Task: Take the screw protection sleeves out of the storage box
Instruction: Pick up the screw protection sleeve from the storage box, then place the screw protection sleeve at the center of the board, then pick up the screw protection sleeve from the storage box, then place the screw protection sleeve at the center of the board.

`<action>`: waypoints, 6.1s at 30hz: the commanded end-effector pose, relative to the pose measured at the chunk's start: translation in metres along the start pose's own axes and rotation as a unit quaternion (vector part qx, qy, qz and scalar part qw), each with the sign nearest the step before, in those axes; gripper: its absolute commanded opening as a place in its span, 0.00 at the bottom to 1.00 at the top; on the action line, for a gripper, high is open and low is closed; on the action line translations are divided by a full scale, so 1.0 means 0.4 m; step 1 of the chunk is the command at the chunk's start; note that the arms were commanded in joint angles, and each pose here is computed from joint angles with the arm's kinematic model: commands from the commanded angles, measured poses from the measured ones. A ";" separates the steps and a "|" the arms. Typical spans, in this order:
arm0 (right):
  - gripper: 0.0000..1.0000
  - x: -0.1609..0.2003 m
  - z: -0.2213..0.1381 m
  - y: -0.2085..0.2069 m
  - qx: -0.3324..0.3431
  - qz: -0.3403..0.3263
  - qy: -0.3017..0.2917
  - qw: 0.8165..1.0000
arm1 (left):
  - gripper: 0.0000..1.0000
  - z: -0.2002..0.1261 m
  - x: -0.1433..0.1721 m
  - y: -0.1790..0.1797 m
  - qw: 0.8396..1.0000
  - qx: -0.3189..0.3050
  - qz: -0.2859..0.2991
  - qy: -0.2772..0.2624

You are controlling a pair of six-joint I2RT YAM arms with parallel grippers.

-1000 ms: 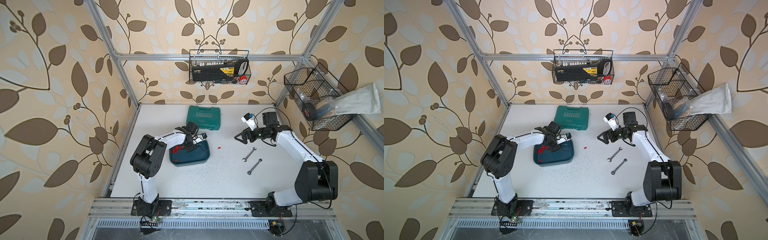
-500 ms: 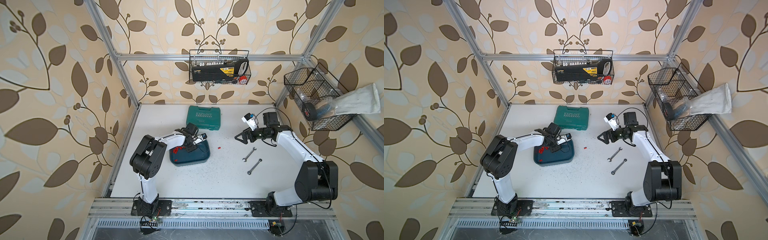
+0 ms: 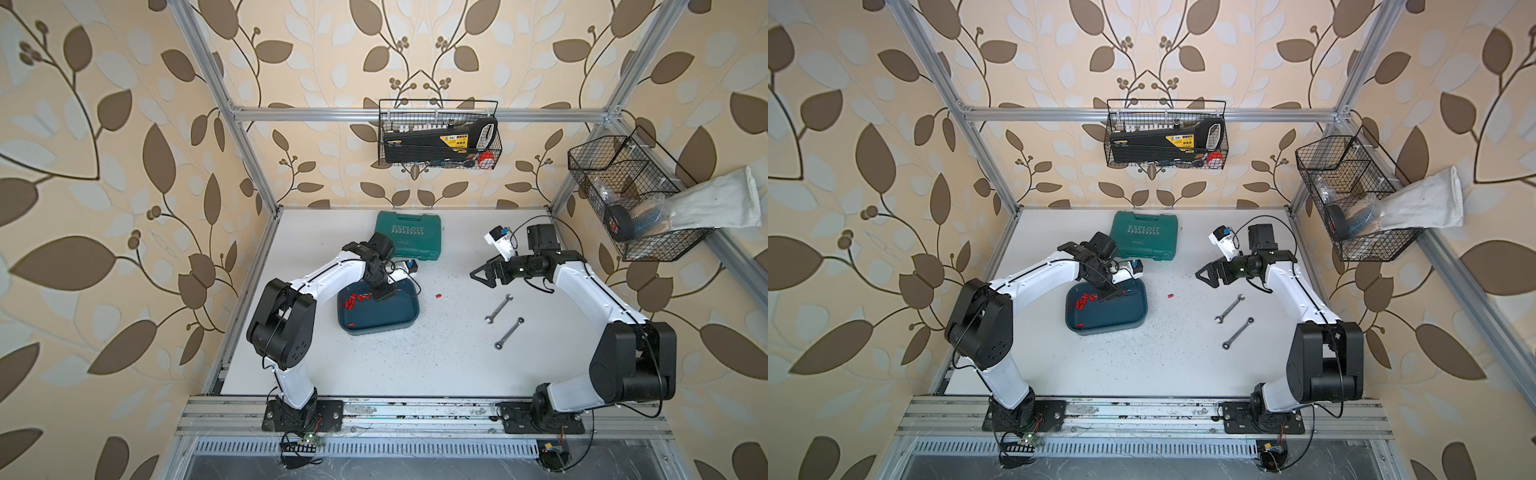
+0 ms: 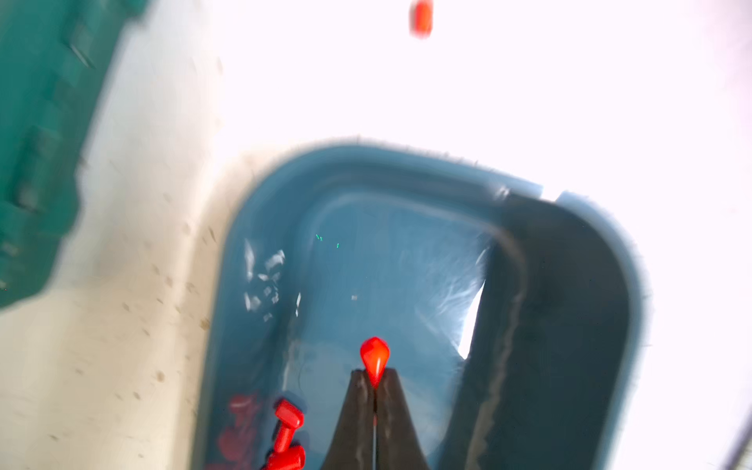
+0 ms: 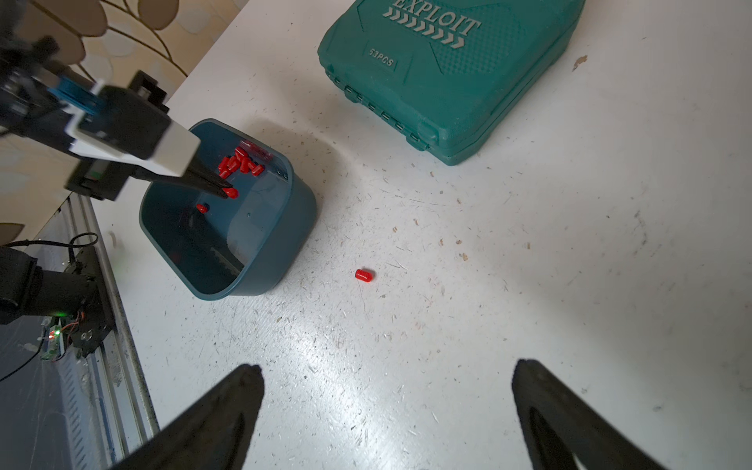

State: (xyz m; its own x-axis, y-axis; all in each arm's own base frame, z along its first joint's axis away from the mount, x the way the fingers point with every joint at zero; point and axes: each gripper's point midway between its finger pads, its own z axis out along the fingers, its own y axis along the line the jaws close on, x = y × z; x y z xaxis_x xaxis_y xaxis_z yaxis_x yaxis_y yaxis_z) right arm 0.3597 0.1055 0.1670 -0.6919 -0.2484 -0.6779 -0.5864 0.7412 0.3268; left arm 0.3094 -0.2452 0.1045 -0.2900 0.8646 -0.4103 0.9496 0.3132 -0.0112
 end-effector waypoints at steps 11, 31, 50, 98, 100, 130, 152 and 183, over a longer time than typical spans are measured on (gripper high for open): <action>0.99 -0.005 -0.047 -0.020 0.018 0.016 -0.023 0.999 | 0.01 0.008 -0.203 -0.015 0.996 0.060 0.001 -0.063; 0.99 -0.017 -0.084 -0.041 0.038 0.019 -0.044 0.998 | 0.11 0.266 -0.252 0.006 0.997 0.079 0.019 0.003; 0.99 -0.016 -0.087 -0.042 0.037 0.020 -0.046 0.998 | 0.40 0.233 -0.286 0.013 0.997 0.068 0.020 -0.013; 0.99 -0.015 -0.065 -0.022 0.015 0.023 -0.042 0.999 | 0.35 0.063 0.202 0.134 0.982 -0.116 -0.126 0.078; 0.99 -0.015 -0.065 -0.021 0.014 0.024 -0.042 0.999 | 0.35 0.069 0.205 0.136 0.982 -0.116 -0.126 0.081; 0.99 -0.013 -0.063 -0.021 0.013 0.025 -0.040 0.999 | 0.07 0.106 0.210 0.132 0.984 -0.113 -0.122 0.067; 0.99 -0.013 -0.060 -0.017 0.008 0.023 -0.039 0.999 | 0.00 -0.069 0.038 -0.021 0.994 0.031 -0.080 -0.071; 0.99 0.089 0.011 0.048 0.092 -0.111 0.050 0.988 | 0.00 0.158 -0.285 -0.036 0.994 0.095 -0.003 -0.061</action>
State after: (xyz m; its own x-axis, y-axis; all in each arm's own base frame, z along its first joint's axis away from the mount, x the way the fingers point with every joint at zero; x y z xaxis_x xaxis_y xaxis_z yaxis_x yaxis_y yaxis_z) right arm 0.3195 0.1226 0.1433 -0.5903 -0.4876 -0.6433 -0.6897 0.7187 0.0880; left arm 0.3280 -0.3657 0.0942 -0.3191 0.7894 -0.5244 0.9463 0.2356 -0.2212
